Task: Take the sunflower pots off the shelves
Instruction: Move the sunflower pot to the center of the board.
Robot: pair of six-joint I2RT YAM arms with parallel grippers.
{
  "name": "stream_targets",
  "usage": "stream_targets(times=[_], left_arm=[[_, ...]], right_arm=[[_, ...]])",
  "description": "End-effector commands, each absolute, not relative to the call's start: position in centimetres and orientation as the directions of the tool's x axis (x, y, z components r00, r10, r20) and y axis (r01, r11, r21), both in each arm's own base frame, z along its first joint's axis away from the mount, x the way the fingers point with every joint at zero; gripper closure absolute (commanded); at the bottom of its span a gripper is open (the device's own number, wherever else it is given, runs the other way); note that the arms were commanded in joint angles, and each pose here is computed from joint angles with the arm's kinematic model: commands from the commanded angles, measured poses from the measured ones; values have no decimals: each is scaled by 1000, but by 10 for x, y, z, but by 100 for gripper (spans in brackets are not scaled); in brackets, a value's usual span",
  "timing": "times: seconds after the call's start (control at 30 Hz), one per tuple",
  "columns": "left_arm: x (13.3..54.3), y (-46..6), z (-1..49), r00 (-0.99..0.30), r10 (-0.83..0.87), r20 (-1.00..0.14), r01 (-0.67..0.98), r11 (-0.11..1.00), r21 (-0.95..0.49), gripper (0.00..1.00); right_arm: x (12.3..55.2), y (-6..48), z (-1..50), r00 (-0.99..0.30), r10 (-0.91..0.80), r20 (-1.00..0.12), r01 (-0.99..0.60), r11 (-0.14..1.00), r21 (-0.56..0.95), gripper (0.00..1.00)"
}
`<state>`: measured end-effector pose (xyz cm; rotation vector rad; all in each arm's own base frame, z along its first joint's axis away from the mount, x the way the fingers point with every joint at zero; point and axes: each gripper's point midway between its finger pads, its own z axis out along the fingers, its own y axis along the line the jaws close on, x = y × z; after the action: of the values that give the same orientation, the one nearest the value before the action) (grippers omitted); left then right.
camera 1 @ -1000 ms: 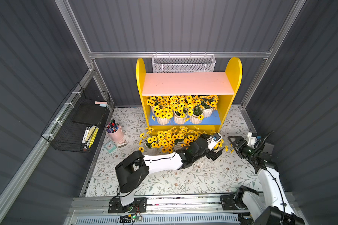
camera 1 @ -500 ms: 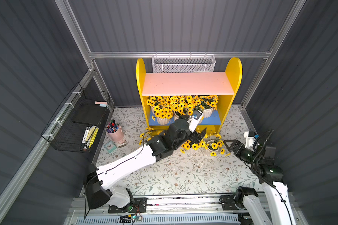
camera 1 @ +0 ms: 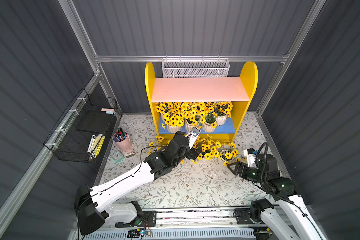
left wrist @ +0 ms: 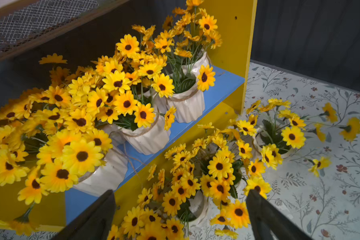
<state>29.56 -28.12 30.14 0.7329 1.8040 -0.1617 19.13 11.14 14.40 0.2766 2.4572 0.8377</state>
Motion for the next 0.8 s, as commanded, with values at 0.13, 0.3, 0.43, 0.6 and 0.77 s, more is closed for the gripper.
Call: stream_targets(times=[0.13, 0.3, 0.43, 0.6, 0.77], left_arm=[[293, -261, 334, -108, 378, -919, 497, 821, 279, 1], [293, -251, 327, -92, 408, -908, 468, 823, 323, 1], [295, -247, 324, -88, 418, -904, 462, 821, 335, 1], [295, -241, 316, -88, 425, -901, 455, 822, 343, 1], [293, -239, 313, -79, 425, -902, 452, 822, 347, 1]], right_arm=[[222, 88, 88, -791, 436, -429, 186, 839, 511, 40], [248, 62, 74, -765, 415, -493, 260, 899, 354, 45], [266, 57, 68, -777, 381, -501, 272, 921, 278, 46], [283, 61, 63, -810, 317, -493, 232, 946, 227, 47], [302, 76, 65, -820, 258, -511, 148, 958, 247, 47]])
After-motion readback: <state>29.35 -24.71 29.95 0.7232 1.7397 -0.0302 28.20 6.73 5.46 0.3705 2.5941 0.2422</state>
